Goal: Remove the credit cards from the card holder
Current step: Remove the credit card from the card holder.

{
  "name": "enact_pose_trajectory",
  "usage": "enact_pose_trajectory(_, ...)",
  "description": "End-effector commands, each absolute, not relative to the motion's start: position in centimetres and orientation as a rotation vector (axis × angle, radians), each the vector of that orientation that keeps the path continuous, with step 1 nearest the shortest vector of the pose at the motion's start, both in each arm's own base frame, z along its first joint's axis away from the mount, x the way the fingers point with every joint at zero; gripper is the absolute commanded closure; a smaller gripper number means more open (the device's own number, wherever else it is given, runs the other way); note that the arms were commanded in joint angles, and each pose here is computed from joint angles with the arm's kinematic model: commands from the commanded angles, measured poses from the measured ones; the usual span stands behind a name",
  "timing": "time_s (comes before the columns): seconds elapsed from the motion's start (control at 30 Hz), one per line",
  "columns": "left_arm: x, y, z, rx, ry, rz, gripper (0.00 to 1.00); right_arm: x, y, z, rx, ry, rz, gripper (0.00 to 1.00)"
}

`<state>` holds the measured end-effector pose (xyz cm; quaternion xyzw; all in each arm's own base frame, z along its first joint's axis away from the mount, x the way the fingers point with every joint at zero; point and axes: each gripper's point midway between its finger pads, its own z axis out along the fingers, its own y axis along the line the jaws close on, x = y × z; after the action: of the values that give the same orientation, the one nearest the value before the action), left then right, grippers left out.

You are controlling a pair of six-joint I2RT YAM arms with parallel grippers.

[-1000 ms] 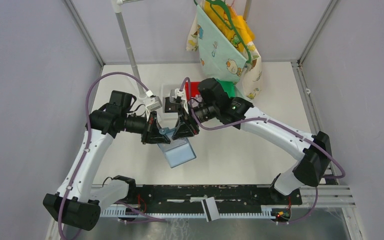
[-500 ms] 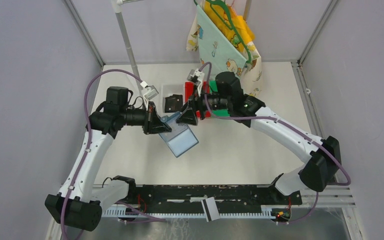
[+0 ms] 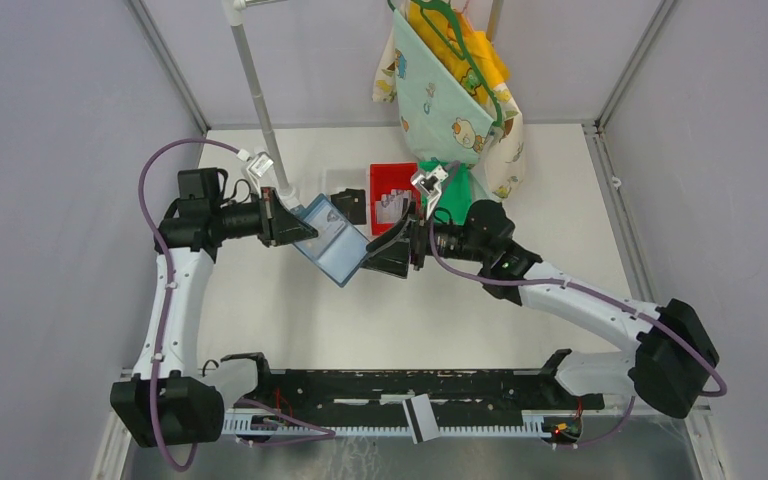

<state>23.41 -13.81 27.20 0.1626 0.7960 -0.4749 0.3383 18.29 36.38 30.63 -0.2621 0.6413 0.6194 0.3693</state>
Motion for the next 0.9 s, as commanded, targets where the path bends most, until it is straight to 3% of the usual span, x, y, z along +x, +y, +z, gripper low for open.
enact_pose_trajectory(0.0,22.9,-14.6,30.0,0.473,1.972,-1.327,0.98,16.3,37.1,34.5,-0.582,1.451,1.848,0.27)
enact_pose_trajectory(0.2,22.0,-14.9,31.2,0.516,1.923,-1.355,0.98,15.8,37.8,33.7,-0.525,1.428,1.99,0.3)
enact_pose_trajectory(0.87,17.9,-15.9,33.4,0.625,1.822,-1.536,0.98,18.8,41.2,33.9,-0.42,1.409,2.011,0.41)
